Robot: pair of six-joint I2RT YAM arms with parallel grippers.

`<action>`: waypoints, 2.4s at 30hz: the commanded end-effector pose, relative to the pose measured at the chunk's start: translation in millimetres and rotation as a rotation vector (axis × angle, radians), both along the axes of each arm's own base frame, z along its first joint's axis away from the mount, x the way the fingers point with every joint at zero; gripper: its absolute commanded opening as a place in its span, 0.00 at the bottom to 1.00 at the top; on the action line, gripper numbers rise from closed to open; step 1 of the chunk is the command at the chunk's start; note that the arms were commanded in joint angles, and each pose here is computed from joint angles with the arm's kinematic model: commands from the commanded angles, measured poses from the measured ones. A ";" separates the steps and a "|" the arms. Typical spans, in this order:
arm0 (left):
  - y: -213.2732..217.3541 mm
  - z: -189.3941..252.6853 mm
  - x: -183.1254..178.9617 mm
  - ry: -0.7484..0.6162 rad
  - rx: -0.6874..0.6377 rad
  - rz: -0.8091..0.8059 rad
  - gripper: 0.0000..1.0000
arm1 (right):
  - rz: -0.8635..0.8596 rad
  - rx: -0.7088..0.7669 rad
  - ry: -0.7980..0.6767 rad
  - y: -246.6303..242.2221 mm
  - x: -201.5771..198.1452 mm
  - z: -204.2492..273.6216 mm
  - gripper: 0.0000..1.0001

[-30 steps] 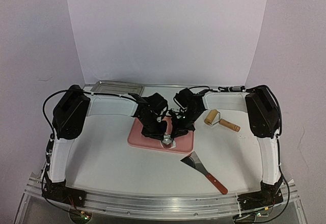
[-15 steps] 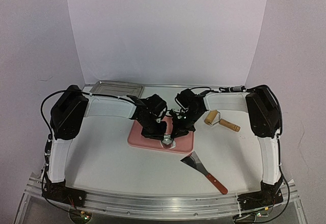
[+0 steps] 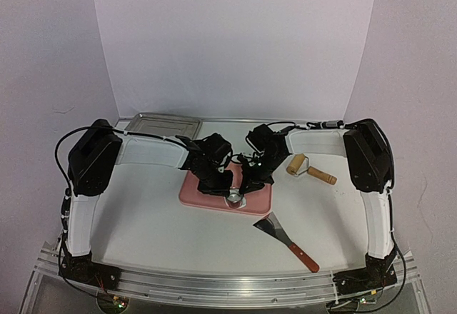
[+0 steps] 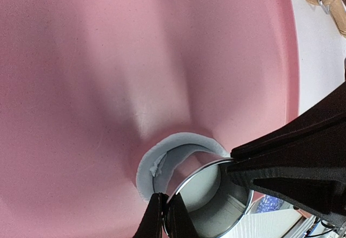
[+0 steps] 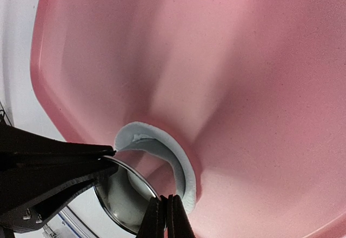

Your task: Roll out the dumpling wrappers from the dough

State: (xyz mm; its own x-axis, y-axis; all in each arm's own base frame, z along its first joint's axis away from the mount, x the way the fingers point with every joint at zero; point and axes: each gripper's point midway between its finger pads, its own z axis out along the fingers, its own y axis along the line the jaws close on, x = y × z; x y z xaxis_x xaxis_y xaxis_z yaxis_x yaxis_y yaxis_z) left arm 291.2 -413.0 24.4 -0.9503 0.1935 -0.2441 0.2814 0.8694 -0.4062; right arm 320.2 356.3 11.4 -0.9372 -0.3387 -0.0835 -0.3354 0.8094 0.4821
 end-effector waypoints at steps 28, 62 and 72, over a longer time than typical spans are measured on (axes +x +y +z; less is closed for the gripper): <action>51.0 -126.0 -81.8 0.264 0.233 -0.071 0.00 | -0.001 -0.465 0.160 -81.2 -47.4 -157.8 0.00; 0.1 77.0 -29.3 -0.034 -0.034 -0.062 0.72 | -0.030 -0.247 -0.133 -33.7 13.5 20.6 0.16; 26.6 76.7 -39.7 0.010 -0.071 0.016 0.82 | 0.021 -0.249 -0.160 -18.2 12.5 17.2 0.13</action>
